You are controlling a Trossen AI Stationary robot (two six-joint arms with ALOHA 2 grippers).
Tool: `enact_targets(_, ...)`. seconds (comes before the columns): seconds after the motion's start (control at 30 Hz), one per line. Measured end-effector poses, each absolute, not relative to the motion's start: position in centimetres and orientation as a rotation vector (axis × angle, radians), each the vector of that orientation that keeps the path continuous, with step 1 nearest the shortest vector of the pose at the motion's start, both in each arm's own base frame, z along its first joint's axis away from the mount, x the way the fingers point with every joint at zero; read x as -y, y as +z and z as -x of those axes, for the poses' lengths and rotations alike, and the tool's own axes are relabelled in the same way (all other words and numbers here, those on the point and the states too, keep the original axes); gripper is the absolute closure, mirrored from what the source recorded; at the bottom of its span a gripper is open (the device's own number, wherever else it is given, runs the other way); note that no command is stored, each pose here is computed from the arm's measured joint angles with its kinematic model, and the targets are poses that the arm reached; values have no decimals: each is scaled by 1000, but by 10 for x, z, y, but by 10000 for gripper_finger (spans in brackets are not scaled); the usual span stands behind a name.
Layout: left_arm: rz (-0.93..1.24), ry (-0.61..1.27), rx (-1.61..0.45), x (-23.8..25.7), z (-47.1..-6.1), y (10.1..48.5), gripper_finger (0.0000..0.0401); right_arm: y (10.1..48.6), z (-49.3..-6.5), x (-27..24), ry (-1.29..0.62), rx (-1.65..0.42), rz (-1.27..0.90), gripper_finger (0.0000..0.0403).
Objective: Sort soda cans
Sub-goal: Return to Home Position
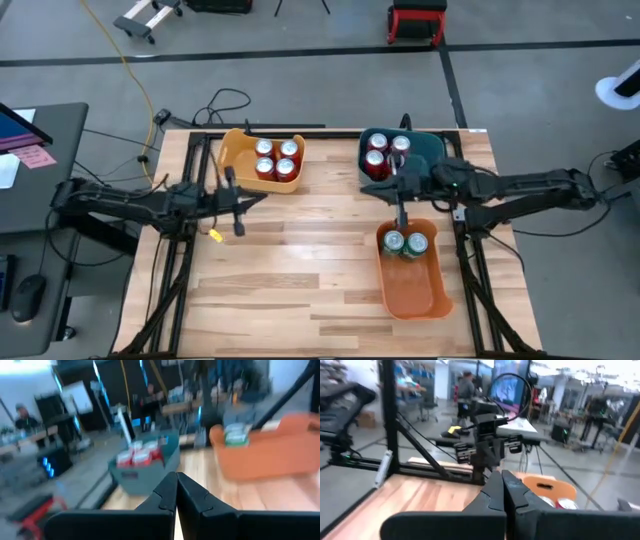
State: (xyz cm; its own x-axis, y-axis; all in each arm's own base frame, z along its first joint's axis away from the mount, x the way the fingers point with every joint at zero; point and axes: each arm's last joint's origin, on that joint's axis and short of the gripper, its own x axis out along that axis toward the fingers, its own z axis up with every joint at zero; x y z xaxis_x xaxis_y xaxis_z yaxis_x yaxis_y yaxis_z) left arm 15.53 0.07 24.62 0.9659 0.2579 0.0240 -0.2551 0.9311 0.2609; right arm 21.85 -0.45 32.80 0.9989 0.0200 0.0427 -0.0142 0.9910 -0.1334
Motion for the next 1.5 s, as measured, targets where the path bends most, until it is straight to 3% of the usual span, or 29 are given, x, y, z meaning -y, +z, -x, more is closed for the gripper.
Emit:
enact_targets(0.17, -207, 244, 134, 2, -131, 260, 401, 326, -192, 6, -2, 137, 145, 403)
enact_targets(0.43, -117, 236, 142, 1, -104, 251, 401, 308, -160, 16, -70, 168, 90, 403)
enact_targets(0.7, -95, 279, 116, 0, -108, 216, 401, 282, -160, 16, -87, 100, 32, 403)
enact_targets(1.1, -60, 267, 63, 1, -108, 210, 401, 276, -149, 23, -196, 12, 45, 403)
enact_targets(1.5, -44, 273, 58, 0, -111, 183, 401, 255, -137, 19, -161, 117, 10, 403)
